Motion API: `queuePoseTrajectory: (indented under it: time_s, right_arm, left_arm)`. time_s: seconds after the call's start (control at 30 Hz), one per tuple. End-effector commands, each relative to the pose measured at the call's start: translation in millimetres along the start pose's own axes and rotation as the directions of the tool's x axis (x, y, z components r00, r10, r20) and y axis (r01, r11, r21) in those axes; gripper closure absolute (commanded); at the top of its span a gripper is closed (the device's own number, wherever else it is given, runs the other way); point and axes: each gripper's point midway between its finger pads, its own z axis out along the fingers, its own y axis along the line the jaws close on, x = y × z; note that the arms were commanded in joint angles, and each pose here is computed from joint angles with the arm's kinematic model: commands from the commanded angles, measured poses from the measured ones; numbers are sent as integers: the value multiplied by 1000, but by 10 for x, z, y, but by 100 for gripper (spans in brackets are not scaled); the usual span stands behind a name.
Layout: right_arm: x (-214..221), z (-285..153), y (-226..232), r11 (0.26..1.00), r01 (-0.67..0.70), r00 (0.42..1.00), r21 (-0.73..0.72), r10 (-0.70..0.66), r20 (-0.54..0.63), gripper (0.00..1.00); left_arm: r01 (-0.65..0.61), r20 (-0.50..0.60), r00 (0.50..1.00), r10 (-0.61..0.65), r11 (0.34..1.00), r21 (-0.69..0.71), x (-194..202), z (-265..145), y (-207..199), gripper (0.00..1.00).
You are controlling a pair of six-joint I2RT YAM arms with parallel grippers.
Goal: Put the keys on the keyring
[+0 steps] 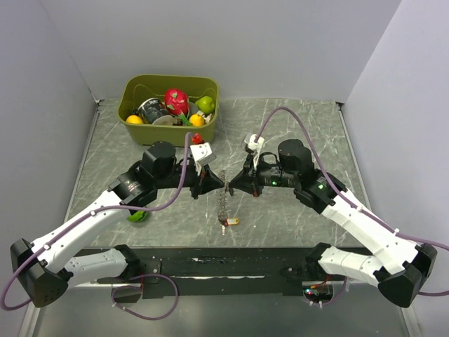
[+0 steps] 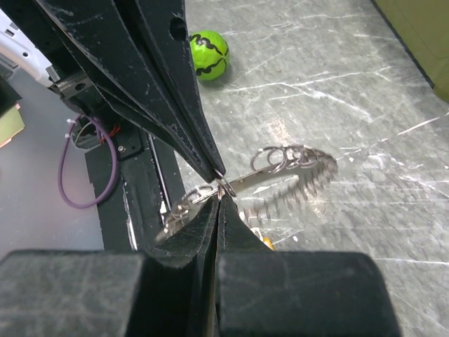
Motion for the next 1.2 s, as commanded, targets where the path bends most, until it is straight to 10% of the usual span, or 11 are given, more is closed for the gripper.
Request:
queuePoseTrajectory:
  time_s: [0.0, 1.17]
  right_arm:
    - [-104, -78, -16, 999, 24, 999, 42, -26, 35, 100]
    - [-138, -37, 121, 999, -29, 998, -37, 31, 54, 100]
  left_arm:
    - [-52, 104, 993, 49, 998, 24, -296, -78, -122, 99]
    - [-103, 183, 979, 91, 993, 54, -440, -172, -267, 99]
